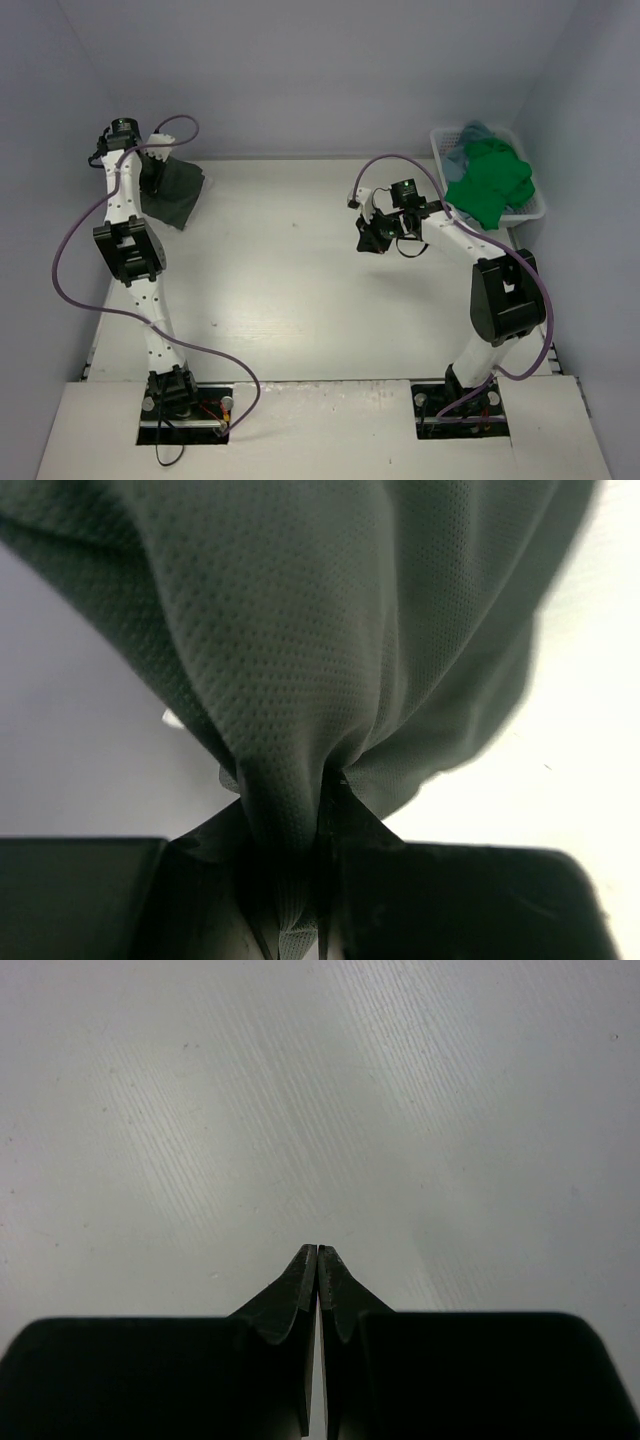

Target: Fold and stack the t-shirts

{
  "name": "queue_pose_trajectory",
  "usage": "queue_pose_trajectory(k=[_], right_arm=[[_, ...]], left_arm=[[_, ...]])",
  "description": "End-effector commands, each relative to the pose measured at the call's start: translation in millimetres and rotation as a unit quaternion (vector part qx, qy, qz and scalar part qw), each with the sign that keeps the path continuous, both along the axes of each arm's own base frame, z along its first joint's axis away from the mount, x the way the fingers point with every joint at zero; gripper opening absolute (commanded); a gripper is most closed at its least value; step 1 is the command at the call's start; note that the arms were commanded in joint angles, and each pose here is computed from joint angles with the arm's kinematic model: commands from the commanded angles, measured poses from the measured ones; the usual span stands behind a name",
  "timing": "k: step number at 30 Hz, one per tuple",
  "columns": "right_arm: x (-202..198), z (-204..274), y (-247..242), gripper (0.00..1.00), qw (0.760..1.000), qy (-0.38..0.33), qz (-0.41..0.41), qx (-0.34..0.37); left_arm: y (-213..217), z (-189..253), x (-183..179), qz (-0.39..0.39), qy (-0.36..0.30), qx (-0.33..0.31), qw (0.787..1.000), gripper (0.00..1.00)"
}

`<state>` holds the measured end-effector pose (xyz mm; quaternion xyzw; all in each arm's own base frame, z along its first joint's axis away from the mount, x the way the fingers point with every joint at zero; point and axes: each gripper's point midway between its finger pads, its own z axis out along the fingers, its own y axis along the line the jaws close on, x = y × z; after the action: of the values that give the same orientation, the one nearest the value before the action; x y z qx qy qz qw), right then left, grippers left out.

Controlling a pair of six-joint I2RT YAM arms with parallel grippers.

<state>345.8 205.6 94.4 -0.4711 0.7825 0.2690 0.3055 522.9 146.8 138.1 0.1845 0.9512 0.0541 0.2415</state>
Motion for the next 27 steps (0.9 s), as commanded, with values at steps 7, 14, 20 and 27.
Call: queue_pose_trajectory(k=[7, 14, 20, 27], right_arm=[[1, 6, 4, 0.0, 1.0, -0.006, 0.004, 0.02], [1, -2, 3, 0.0, 1.0, 0.005, 0.003, 0.019], [0, -8, 3, 0.0, 1.0, 0.015, 0.002, 0.018], [-1, -11, 3, 0.0, 1.0, 0.02, 0.004, 0.019]], left_arm=[[27, -26, 32, 0.021, -0.026, 0.035, 0.999, 0.0], [42, -40, 54, 0.068, -0.06, 0.053, 0.994, 0.0], [48, -39, 68, 0.085, -0.09, 0.059, 0.991, 0.0], [48, -31, 78, 0.09, -0.113, 0.065, 0.987, 0.04]])
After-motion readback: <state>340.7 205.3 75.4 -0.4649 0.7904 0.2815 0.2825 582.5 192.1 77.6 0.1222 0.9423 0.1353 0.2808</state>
